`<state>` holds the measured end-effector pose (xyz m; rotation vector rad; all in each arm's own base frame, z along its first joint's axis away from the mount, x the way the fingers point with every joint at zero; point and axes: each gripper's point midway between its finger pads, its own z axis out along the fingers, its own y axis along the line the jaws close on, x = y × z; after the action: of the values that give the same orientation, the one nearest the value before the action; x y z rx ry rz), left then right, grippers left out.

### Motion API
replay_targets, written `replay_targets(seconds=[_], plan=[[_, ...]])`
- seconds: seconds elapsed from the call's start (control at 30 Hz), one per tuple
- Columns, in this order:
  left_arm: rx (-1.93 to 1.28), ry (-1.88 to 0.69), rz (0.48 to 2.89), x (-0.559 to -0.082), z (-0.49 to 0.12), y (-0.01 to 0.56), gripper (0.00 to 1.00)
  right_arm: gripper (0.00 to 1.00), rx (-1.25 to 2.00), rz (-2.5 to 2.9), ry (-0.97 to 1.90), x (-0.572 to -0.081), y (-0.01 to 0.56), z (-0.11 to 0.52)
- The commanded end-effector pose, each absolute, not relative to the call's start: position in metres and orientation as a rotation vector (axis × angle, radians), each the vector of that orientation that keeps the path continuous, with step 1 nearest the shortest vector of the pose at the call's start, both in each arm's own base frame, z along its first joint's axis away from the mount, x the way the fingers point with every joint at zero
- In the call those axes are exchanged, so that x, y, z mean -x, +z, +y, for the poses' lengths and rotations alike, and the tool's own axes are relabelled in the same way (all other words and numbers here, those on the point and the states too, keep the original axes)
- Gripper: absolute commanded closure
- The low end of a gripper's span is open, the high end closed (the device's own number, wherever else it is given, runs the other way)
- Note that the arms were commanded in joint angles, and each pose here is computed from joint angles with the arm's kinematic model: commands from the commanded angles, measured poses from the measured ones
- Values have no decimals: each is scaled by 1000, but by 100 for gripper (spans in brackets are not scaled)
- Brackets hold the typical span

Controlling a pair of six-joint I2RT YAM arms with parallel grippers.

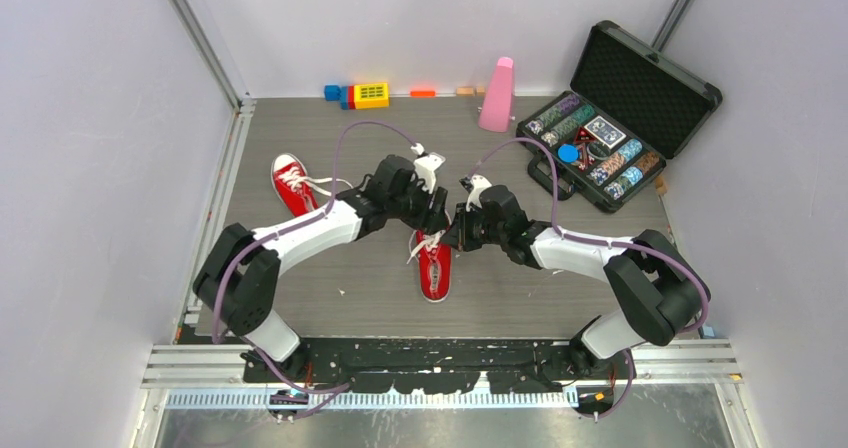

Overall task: Tie the shoes
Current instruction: Tie the shoelace on the shoe.

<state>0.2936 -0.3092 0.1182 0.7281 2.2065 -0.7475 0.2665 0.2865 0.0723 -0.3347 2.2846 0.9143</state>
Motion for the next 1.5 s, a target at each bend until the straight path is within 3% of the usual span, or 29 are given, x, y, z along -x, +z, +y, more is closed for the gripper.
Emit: replay_targets(seconds=[0.0, 0.3, 0.5, 0.63, 0.8, 1.47], plan=[[-772, -765, 2140, -307, -325, 132, 47, 100, 334, 2217, 957, -273, 91, 293], [-768, -745, 2169, -313, -327, 127, 57, 100, 336, 2223, 958, -272, 89, 293], [-750, -737, 2179, -313, -324, 130, 85, 100, 334, 2226, 959, -272, 88, 294], [-736, -737, 2189, -311, -323, 133, 83, 100, 332, 2224, 958, -272, 89, 293], [-721, -754, 2192, -311, -321, 136, 100, 100, 332, 2224, 958, -272, 89, 293], [-335, -1197, 2248, -303, -305, 148, 100, 100, 237, 2265, 904, -265, 85, 276]])
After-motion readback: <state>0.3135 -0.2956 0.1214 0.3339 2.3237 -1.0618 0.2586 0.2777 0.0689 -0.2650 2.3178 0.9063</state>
